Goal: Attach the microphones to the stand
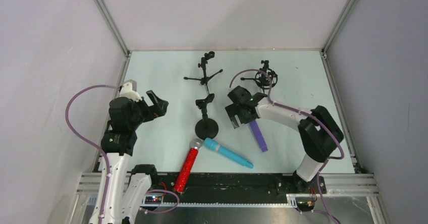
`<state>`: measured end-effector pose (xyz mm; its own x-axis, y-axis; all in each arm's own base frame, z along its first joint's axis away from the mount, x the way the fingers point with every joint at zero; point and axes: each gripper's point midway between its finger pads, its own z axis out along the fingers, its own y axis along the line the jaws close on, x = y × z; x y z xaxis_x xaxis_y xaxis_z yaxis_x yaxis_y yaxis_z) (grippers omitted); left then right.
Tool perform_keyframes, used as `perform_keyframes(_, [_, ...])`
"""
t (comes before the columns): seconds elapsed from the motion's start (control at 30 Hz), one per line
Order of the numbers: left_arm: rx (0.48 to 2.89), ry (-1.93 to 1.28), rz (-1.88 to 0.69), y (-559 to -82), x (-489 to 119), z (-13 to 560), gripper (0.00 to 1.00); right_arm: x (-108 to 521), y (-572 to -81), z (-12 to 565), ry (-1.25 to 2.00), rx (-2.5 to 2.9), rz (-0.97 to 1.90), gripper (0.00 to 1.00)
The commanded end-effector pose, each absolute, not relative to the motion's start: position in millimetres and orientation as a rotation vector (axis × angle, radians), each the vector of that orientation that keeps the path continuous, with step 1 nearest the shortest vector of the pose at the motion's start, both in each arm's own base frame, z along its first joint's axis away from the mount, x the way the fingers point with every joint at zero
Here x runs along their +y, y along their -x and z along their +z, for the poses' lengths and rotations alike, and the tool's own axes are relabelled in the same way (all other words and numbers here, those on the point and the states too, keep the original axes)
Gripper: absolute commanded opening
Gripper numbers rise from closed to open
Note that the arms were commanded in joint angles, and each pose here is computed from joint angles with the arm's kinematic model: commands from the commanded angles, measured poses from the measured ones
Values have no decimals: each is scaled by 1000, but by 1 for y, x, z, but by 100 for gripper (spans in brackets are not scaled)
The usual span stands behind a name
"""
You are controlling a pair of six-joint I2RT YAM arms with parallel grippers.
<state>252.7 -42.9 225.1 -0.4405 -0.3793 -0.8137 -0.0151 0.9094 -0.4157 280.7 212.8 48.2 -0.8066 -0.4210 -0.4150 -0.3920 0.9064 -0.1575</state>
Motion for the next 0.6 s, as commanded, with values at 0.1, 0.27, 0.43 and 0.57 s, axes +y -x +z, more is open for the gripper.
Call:
perform_keyframes(0.1, [1969,285,-442,-253,-43,231,98,239,-283,105,501,2556,327,99])
perform_keyframes(0.27, [1964,284,-444,-253,-44,232,98,223,-288,98,452,2579,266,99])
perform_keyframes(0.43, [1968,285,-446,-253,-44,232,98,188,-296,82,361,2606,22,99])
perform_keyframes(0.57, [1964,285,-445,-253,-44,232,98,157,-296,63,265,2644,-191,98])
